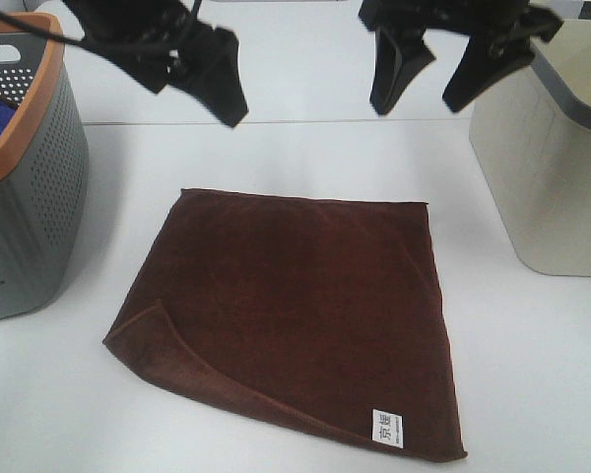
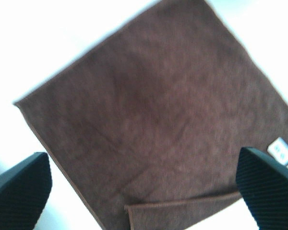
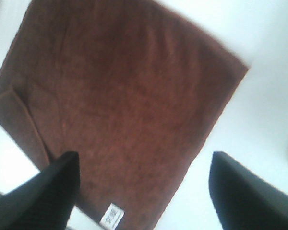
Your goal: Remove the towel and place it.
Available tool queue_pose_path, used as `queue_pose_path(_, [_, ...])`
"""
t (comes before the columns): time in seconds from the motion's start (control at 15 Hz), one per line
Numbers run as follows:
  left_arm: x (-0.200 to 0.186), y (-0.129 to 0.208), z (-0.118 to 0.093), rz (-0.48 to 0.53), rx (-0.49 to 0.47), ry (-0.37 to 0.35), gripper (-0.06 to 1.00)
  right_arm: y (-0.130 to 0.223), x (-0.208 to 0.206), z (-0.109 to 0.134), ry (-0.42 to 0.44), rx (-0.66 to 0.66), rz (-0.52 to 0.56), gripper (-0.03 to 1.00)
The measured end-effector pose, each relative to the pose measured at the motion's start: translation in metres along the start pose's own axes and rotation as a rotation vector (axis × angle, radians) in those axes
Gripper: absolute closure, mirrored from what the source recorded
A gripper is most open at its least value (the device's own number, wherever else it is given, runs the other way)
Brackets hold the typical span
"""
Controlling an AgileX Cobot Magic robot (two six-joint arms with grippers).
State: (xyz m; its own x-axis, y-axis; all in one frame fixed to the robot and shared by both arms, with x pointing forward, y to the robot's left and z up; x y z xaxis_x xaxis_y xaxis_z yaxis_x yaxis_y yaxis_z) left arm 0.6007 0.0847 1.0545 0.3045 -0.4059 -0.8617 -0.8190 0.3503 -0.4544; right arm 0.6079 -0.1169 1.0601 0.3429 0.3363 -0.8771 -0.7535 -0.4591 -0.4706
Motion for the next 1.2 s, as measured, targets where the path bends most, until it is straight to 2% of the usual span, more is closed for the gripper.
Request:
queue_pose_path(0.13, [-0.036, -0.022, 0.011, -0.09, -0.091, -0.033, -0.04, -0.027, -0.035, -0.014, 0.081, 0.024, -0.121, 0.22])
queue_pose_path(0.27, [-0.065, -0.024, 0.045, -0.118, -0.177, -0.161, -0.04, -0.031, -0.059, -0.04, 0.132, 0.075, -0.179, 0.22])
queue_pose_path(0.33, [-0.079, -0.019, 0.07, -0.118, -0.223, -0.247, -0.04, -0.027, -0.07, -0.057, 0.167, 0.104, -0.195, 0.22])
queue_pose_path(0.4, [-0.093, -0.015, 0.094, -0.131, -0.272, -0.323, -0.04, -0.02, -0.084, -0.076, 0.215, 0.137, -0.208, 0.22])
queue_pose_path(0.53, [-0.12, -0.004, 0.13, -0.164, -0.354, -0.406, -0.04, 0.0, -0.111, -0.104, 0.301, 0.192, -0.221, 0.22])
queue_pose_path(0.6, [-0.139, 0.008, 0.144, -0.185, -0.397, -0.44, -0.04, 0.015, -0.121, -0.111, 0.331, 0.215, -0.214, 0.22])
queue_pose_path(0.73, [-0.17, 0.042, 0.161, -0.206, -0.483, -0.49, -0.04, 0.047, -0.146, -0.102, 0.376, 0.222, -0.213, 0.22])
queue_pose_path(0.87, [-0.197, 0.088, 0.159, -0.212, -0.547, -0.532, -0.04, 0.089, -0.162, -0.078, 0.383, 0.219, -0.209, 0.22])
queue_pose_path(0.93, [-0.214, 0.117, 0.141, -0.267, -0.552, -0.545, -0.04, 0.122, -0.18, -0.056, 0.395, 0.212, -0.241, 0.22])
queue_pose_path(1.2, [-0.229, 0.177, 0.102, -0.417, -0.501, -0.567, -0.04, 0.205, -0.201, -0.008, 0.415, 0.196, -0.349, 0.22])
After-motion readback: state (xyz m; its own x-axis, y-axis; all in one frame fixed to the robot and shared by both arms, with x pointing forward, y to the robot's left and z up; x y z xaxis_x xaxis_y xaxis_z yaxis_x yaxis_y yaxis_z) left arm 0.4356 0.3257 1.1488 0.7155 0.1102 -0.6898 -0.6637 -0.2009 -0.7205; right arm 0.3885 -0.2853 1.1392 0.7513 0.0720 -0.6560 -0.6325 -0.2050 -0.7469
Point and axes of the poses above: a point on each arm's last joint axis where the gripper is mounted, x pointing out along that axis toward the gripper, z along the wrist's bending axis when the last joint is at zero, y = z × x, the point moved 5 cm from there along x, pointing out along that axis toward the gripper, and after that the axes turned 15 degrees about -x, right-handed, at the moved point
